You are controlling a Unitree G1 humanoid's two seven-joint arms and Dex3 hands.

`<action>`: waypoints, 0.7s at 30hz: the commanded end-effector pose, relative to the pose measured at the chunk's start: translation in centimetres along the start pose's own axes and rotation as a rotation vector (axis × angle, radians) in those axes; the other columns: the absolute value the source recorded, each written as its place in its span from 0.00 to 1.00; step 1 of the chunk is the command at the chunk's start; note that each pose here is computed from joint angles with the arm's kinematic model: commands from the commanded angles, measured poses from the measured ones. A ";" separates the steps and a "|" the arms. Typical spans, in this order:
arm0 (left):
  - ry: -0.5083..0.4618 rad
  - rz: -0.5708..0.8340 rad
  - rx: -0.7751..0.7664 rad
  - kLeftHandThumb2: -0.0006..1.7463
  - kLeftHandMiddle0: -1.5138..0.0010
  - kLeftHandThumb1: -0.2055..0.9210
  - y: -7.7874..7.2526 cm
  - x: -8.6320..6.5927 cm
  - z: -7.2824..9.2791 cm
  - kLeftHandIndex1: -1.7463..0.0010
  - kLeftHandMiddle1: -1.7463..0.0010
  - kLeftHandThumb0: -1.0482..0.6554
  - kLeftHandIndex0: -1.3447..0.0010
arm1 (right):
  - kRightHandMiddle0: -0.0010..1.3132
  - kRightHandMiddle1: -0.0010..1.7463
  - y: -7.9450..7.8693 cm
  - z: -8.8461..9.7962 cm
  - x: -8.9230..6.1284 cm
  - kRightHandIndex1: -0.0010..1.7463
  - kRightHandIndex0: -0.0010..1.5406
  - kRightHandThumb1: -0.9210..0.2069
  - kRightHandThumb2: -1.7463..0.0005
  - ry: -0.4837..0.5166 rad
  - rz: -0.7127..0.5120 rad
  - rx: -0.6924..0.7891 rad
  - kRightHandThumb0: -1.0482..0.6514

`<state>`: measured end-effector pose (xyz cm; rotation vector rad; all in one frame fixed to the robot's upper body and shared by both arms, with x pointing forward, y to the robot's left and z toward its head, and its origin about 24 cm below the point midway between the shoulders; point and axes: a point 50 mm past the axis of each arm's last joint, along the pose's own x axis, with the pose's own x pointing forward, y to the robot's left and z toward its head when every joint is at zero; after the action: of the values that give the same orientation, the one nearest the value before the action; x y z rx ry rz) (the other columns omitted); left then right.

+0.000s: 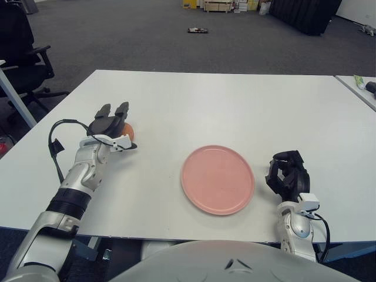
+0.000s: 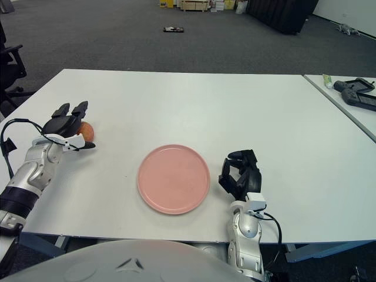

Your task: Put the apple into the plate.

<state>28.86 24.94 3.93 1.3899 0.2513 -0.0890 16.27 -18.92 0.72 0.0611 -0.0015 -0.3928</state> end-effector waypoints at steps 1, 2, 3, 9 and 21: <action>0.021 0.010 0.002 0.15 1.00 0.76 0.0 1.0 -0.1 1.00 1.00 0.00 1.00 | 0.28 1.00 0.2 0.2 0.3 1.00 0.50 0.25 0.48 -0.024 -0.003 0.015 0.39; 0.029 0.004 0.002 0.15 1.00 0.76 -0.3 1.1 -0.2 1.00 1.00 0.00 1.00 | 0.28 1.00 0.2 0.2 0.3 1.00 0.50 0.25 0.48 -0.023 -0.003 0.017 0.39; 0.039 -0.005 0.004 0.15 1.00 0.77 -0.7 1.3 -0.5 1.00 1.00 0.00 1.00 | 0.28 1.00 0.2 0.2 0.3 1.00 0.50 0.25 0.48 -0.023 -0.004 0.019 0.39; 0.069 -0.033 0.007 0.15 1.00 0.79 -1.7 1.9 -1.0 1.00 1.00 0.00 1.00 | 0.28 1.00 0.2 0.2 0.3 1.00 0.51 0.25 0.48 -0.015 -0.008 0.022 0.39; 0.097 -0.105 0.015 0.16 1.00 0.83 -2.9 2.5 -1.0 1.00 1.00 0.02 1.00 | 0.27 1.00 0.2 0.3 0.3 1.00 0.50 0.23 0.49 -0.016 -0.014 0.022 0.39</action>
<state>30.49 25.98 1.35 1.4090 0.3669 -0.0833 16.25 -19.00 0.71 0.0639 -0.0024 -0.4027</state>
